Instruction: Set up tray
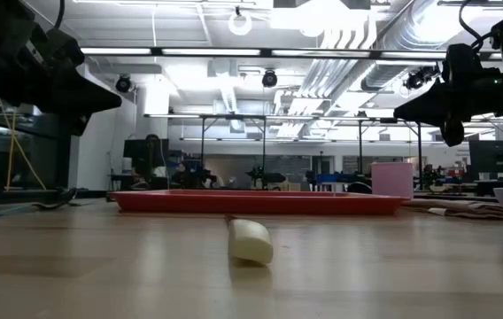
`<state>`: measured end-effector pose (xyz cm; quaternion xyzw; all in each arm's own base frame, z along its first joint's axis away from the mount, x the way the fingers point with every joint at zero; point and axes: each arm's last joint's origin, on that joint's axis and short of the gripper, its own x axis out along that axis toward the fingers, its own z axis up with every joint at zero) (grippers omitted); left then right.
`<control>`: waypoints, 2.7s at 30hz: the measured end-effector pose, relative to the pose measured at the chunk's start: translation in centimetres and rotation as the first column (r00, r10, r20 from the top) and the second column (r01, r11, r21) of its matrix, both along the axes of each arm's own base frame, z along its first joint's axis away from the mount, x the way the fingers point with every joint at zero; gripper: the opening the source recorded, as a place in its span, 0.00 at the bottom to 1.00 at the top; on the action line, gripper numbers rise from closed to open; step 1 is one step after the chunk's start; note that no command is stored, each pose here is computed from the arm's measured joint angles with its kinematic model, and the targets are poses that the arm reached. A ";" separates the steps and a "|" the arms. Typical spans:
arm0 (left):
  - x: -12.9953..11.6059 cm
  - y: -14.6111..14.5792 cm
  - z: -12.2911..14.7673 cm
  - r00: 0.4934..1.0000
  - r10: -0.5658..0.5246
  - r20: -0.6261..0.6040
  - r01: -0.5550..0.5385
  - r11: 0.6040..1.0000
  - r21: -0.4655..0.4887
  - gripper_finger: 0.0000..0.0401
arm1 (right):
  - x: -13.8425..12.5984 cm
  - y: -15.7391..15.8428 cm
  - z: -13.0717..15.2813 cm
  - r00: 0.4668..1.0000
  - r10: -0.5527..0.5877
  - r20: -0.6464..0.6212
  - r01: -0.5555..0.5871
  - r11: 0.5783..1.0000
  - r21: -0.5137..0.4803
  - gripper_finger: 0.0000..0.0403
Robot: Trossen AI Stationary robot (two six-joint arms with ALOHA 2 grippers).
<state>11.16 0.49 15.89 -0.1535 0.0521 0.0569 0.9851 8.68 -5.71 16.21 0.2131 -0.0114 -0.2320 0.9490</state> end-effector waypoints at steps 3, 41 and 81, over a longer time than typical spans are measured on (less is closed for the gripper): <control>0.0 0.0 0.0 1.000 0.000 0.003 0.000 1.000 0.000 0.14 | 0.0 0.0 0.0 1.000 0.000 0.000 0.000 1.000 0.000 0.00; -0.1 0.5 0.3 0.971 0.230 0.062 -0.189 0.902 -0.389 0.14 | -0.1 -0.2 1.7 0.973 -0.093 0.211 0.089 0.996 0.029 0.00; -0.2 0.8 2.5 0.925 0.357 0.129 -0.235 0.805 -0.545 0.14 | 4.2 -5.0 16.8 0.605 -0.227 -0.763 0.027 0.964 -0.265 0.00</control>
